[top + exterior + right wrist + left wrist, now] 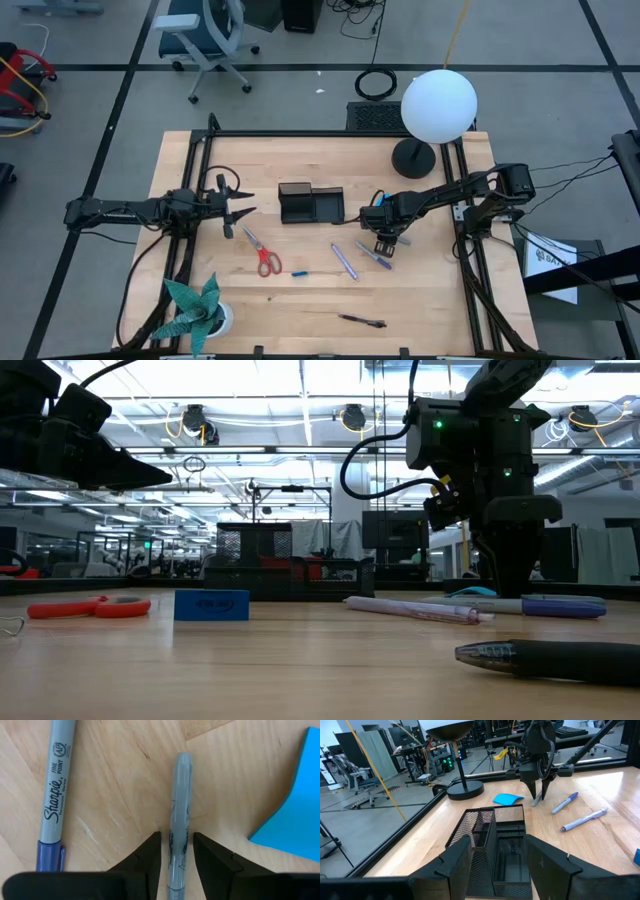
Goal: Pick and place office supplies into organizer
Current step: Put the gray marker pen into the desk organizer
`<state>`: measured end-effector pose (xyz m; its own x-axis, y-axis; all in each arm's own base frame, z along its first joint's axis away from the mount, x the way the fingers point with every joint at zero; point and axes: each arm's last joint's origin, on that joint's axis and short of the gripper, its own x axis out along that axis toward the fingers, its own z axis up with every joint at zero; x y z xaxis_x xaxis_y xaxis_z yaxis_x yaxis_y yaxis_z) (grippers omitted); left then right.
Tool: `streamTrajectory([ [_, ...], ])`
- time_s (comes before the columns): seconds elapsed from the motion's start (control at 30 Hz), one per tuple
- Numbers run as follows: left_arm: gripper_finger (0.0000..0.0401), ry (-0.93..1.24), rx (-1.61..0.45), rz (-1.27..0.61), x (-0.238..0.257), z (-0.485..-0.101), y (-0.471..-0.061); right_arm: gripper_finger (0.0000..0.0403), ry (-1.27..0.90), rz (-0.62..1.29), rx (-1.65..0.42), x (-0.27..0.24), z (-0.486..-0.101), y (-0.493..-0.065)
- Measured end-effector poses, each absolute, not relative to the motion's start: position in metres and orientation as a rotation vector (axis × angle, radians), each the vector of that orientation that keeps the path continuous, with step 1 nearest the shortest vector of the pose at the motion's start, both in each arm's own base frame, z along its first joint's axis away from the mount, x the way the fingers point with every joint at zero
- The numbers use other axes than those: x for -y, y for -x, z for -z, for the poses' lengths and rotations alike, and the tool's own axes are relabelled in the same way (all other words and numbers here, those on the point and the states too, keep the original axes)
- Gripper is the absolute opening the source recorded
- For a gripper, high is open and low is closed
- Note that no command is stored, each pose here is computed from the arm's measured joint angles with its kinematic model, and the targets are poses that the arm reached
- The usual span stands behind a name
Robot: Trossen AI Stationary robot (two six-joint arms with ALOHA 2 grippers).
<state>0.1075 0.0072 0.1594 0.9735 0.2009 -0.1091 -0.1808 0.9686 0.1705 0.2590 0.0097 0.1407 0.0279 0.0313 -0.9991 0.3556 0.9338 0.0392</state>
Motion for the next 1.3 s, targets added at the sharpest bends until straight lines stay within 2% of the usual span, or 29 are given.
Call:
streamTrajectory([
  [0.13,0.0189,-0.161,-0.126,-0.193,-0.007,-0.159,-0.107,0.0082,-0.292,0.239,-1.543,-0.010,-0.141,-0.258],
  [0.33,0.0189,-0.161,-0.126,-0.193,-0.007,-0.159,-0.107,0.0025,-0.247,0.195,-1.550,-0.010,-0.141,-0.258],
  [0.9,0.0189,-0.161,-0.126,-0.193,-0.007,-0.159,-0.107,0.0024,-0.259,0.118,-1.532,-0.011,-0.148,-0.258],
  [1.1,0.0189,-0.161,-0.126,-0.193,-0.007,-0.159,-0.107,0.0024,-0.252,0.076,-1.334,-0.011,-0.180,-0.263],
  [1.3,0.0189,-0.161,-0.126,-0.194,-0.007,-0.159,-0.107,0.0024,-0.182,0.010,-0.891,-0.011,-0.225,-0.279],
])
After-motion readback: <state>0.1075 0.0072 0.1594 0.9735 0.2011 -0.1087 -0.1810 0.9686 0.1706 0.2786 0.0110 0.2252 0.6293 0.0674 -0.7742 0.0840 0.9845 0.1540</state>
